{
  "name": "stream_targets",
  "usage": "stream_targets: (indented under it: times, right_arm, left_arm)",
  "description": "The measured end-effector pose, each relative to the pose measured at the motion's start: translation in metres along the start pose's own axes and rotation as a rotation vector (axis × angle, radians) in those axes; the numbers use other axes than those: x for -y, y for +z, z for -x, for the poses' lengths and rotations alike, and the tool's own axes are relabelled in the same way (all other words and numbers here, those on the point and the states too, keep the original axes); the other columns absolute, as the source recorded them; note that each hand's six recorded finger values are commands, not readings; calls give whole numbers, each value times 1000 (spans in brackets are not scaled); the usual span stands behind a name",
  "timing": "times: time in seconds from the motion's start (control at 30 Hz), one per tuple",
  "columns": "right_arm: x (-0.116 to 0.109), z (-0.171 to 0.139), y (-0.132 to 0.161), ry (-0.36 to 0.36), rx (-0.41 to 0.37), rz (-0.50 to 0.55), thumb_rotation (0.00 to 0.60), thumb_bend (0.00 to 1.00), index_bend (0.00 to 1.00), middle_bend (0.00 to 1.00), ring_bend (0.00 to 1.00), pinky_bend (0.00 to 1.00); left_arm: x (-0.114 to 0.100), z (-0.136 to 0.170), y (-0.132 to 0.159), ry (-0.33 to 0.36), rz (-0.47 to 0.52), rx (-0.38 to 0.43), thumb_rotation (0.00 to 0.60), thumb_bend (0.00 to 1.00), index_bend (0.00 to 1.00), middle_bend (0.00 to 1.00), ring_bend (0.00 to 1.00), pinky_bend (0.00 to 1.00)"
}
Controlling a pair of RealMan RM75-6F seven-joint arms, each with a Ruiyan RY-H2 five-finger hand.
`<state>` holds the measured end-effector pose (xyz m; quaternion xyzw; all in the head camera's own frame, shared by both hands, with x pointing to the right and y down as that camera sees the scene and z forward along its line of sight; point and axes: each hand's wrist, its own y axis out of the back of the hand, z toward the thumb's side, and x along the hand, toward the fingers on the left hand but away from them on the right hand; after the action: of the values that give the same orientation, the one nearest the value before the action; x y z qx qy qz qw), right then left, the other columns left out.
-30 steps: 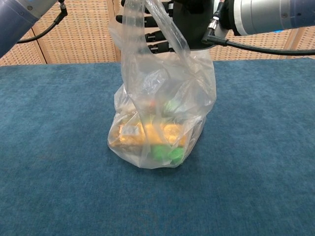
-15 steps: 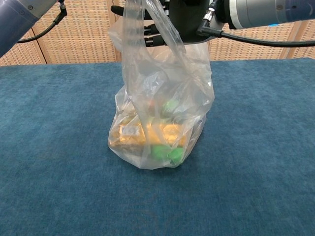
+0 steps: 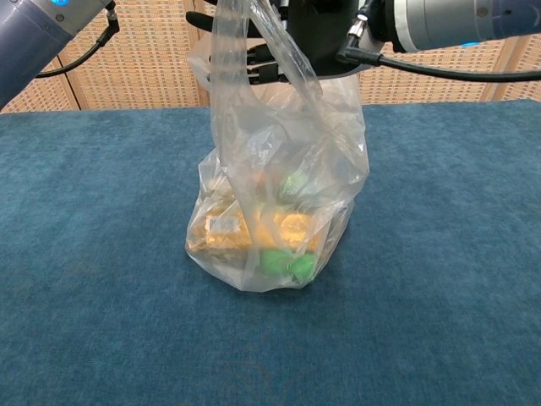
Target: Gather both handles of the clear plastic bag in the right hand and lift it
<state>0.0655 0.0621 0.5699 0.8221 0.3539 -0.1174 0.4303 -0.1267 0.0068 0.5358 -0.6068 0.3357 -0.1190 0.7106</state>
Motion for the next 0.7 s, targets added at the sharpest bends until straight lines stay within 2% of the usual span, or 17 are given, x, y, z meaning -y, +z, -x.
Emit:
stream_targets:
  times: [0.2, 0.53, 0.7]
  right_arm:
    - [0, -1, 2, 4, 0, 5, 600, 247, 320, 352, 91, 140]
    - [3, 0, 5, 10, -7, 6, 600, 250, 318, 353, 92, 140]
    - [2, 2, 8, 4, -21, 12, 600, 251, 318, 352, 92, 140]
  left_arm:
    - [1, -2, -1, 3, 1, -17, 600, 482, 463, 0, 0, 34]
    - [3, -4, -1, 6, -4, -30, 600, 481, 447, 0, 0, 34]
    - [2, -5, -3, 10, -4, -35, 600, 480, 331, 0, 0, 38]
